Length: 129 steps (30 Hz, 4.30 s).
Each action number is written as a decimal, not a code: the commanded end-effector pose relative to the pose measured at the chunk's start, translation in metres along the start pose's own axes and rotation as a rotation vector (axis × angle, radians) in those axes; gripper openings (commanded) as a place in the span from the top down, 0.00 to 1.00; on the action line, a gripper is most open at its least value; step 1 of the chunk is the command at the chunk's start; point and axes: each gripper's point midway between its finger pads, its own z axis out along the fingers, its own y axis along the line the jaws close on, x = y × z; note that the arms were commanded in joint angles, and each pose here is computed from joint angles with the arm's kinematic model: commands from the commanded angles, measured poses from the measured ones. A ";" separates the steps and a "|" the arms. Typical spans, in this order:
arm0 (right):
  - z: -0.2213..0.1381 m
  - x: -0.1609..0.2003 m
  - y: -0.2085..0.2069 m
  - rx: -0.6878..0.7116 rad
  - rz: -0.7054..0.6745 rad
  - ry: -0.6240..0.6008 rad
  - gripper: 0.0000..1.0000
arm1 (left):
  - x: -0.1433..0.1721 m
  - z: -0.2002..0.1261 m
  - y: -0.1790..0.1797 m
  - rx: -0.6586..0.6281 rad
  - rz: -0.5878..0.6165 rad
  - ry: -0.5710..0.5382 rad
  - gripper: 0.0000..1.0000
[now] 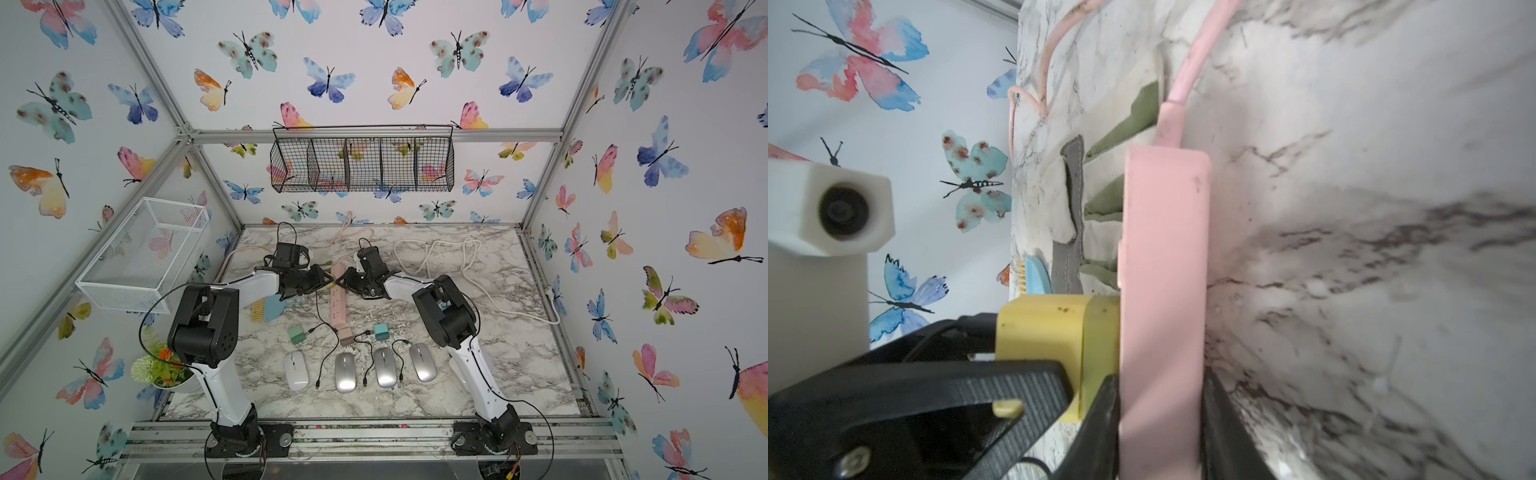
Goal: Unplug the wireless mouse
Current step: Remove the plug from the socket, then remove the power cord from the plug.
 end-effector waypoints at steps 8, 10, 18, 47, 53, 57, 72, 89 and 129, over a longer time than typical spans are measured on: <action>-0.004 0.020 -0.074 0.236 0.092 0.034 0.90 | -0.039 -0.046 -0.050 0.283 -0.025 -0.113 1.00; -0.005 0.020 -0.074 0.236 0.092 0.032 0.90 | -0.044 -0.047 -0.044 0.191 0.016 -0.147 1.00; -0.004 0.021 -0.076 0.241 0.092 0.034 0.90 | -0.045 -0.050 -0.046 0.033 0.137 -0.167 1.00; -0.003 0.022 -0.081 0.250 0.093 0.032 0.90 | -0.038 -0.035 -0.037 0.100 0.061 -0.081 1.00; -0.003 0.022 -0.079 0.244 0.093 0.031 0.90 | -0.043 -0.044 -0.034 0.062 0.068 -0.109 1.00; 0.000 0.022 -0.073 0.208 0.094 0.036 0.90 | -0.049 -0.069 -0.050 0.099 0.107 -0.154 1.00; 0.020 -0.012 0.003 -0.084 0.002 -0.017 0.82 | -0.034 -0.180 -0.103 0.252 0.241 -0.321 1.00; -0.068 -0.031 0.033 0.040 -0.237 -0.188 0.48 | 0.000 -0.216 -0.131 0.430 0.331 -0.296 1.00; -0.288 0.042 0.179 0.053 -1.658 -0.545 0.36 | 0.081 -0.217 -0.229 0.771 0.610 -0.081 1.00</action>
